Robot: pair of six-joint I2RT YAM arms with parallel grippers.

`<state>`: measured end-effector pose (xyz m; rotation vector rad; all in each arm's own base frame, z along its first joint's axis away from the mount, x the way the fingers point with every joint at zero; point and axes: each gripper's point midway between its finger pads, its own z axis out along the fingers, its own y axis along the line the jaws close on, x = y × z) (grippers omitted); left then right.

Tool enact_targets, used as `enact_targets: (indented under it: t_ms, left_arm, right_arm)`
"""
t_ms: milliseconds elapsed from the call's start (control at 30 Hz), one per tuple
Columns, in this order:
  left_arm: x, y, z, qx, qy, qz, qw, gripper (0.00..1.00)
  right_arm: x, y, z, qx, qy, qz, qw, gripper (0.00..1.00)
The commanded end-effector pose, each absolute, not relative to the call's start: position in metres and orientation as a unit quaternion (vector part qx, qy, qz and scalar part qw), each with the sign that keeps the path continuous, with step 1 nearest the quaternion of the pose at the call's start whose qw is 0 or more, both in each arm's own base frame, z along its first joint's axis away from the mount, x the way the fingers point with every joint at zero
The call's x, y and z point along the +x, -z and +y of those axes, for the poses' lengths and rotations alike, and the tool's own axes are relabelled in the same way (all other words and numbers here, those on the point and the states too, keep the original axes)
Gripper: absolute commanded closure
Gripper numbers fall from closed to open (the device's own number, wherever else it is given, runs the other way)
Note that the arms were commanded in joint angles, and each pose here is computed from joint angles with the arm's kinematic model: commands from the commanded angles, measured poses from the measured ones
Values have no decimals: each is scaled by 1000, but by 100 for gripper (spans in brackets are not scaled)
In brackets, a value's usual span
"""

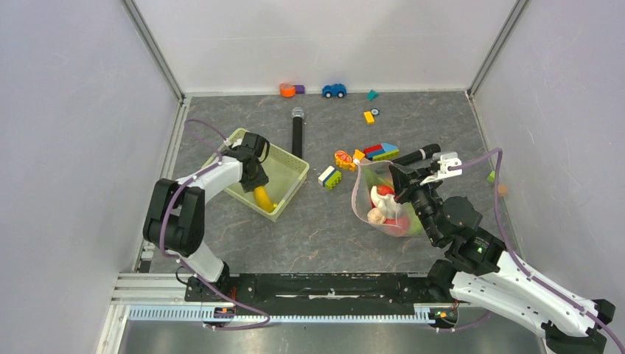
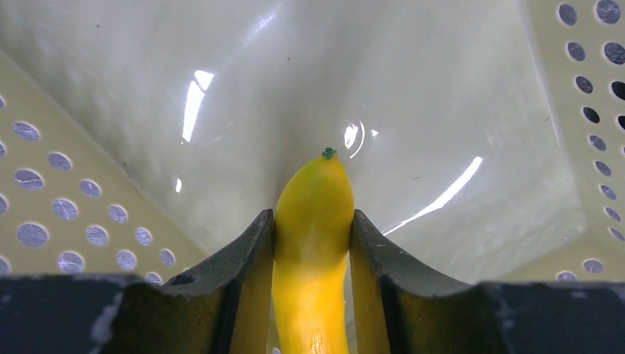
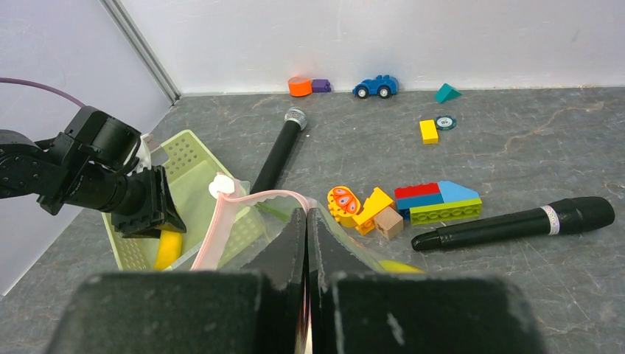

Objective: Place the food in the zip-top bag and seal the zipper
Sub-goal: Pick up the fake fruit from the bin.

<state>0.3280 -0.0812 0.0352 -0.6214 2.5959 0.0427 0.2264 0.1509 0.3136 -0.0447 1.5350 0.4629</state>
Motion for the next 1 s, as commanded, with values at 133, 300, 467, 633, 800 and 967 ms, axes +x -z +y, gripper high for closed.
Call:
enact_targets:
  t_ms: [133,300,467,633,800,967]
  left_arm:
    - [331,-48,-86,-234,-3,939,251,76]
    - [345,-92,-81,-245,1,919,310,98]
    - [358,-189,-88,-246,64,854,454,98]
    - [337,-278,-103,-248,128,789,547,98]
    - [308,-342,-174,-181,252,746,589,98]
    - [279,-383,-251,-115,338,709,609,98]
  right_arm:
    - [224,-341,146,2,-229,658,717,100]
    - [224,-341,146,0,-230,658,717,100]
    - [222,-343,150,-8,-240,656,716,100]
    - [220,-344,157,-20,-253,655,712,100]
    - [218,-343,166,-34,-268,654,706,100]
    - [217,-344,169,-35,-278,652,704,100]
